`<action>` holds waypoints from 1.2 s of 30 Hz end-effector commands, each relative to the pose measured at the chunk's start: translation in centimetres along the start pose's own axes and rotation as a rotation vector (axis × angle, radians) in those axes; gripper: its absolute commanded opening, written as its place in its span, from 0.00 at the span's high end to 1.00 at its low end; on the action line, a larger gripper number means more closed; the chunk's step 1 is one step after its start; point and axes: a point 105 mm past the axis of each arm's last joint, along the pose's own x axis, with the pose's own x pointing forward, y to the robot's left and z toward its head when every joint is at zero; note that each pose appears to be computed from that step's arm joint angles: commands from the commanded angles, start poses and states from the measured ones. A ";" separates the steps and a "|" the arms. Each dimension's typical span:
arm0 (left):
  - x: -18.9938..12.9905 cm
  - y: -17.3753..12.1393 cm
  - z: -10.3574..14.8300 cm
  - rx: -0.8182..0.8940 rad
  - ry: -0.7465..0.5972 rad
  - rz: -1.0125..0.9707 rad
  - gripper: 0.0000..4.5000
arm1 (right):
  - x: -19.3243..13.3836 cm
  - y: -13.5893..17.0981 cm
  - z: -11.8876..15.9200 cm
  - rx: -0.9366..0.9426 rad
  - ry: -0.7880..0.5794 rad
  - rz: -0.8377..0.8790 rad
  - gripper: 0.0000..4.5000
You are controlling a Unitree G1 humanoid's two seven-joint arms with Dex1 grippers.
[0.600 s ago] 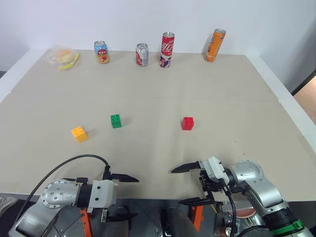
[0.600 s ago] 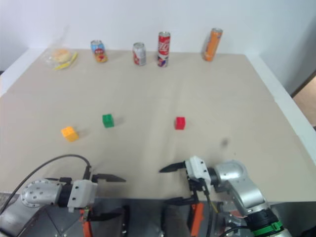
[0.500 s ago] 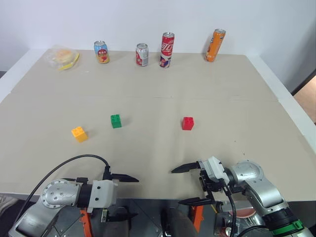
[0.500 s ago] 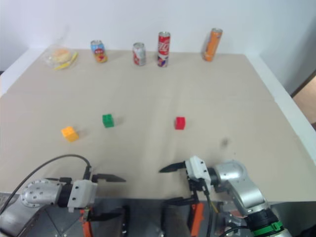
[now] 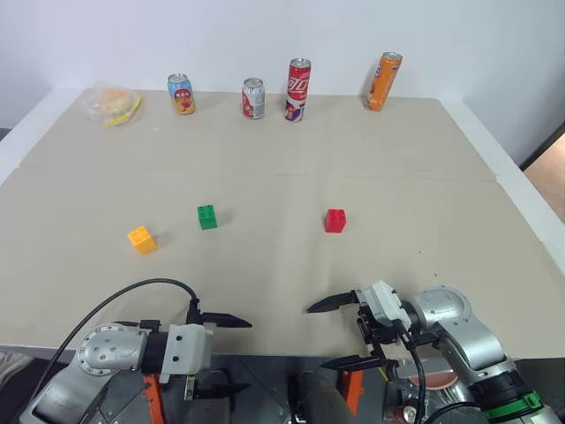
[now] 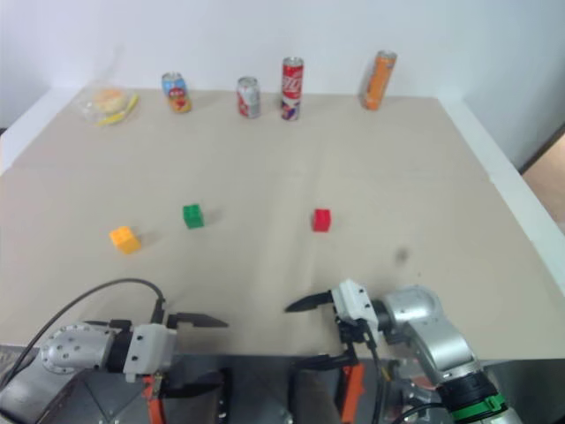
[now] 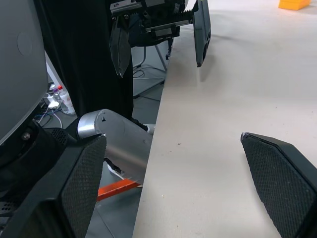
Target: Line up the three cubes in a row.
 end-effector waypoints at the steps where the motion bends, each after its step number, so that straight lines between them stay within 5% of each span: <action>1: -0.5 1.1 0.4 -0.021 -0.007 0.044 0.01 | -0.8 -0.3 0.8 -0.017 0.025 0.030 0.00; 6: -1.1 4.1 2.1 -0.087 -0.079 0.147 0.01 | -2.3 -1.9 2.7 -0.017 0.032 0.017 0.00; 13: -1.2 11.5 6.9 -0.122 -0.307 0.470 0.01 | -6.7 -12.8 9.4 -0.073 0.033 -0.241 0.00; 18: 0.6 12.7 8.1 -0.141 -0.389 0.549 0.01 | -7.1 -16.6 7.9 -0.089 0.139 -0.324 0.00; 25: 2.1 12.1 8.8 -0.158 -0.425 0.527 0.01 | -6.3 -17.9 4.1 -0.073 0.323 -0.345 0.00; 35: 2.1 11.7 8.9 -0.170 -0.426 0.518 0.01 | -6.2 -18.6 3.2 -0.065 0.356 -0.397 0.00; 36: 2.2 11.7 8.9 -0.170 -0.427 0.518 0.00 | -6.3 -18.7 3.1 -0.063 0.357 -0.405 0.06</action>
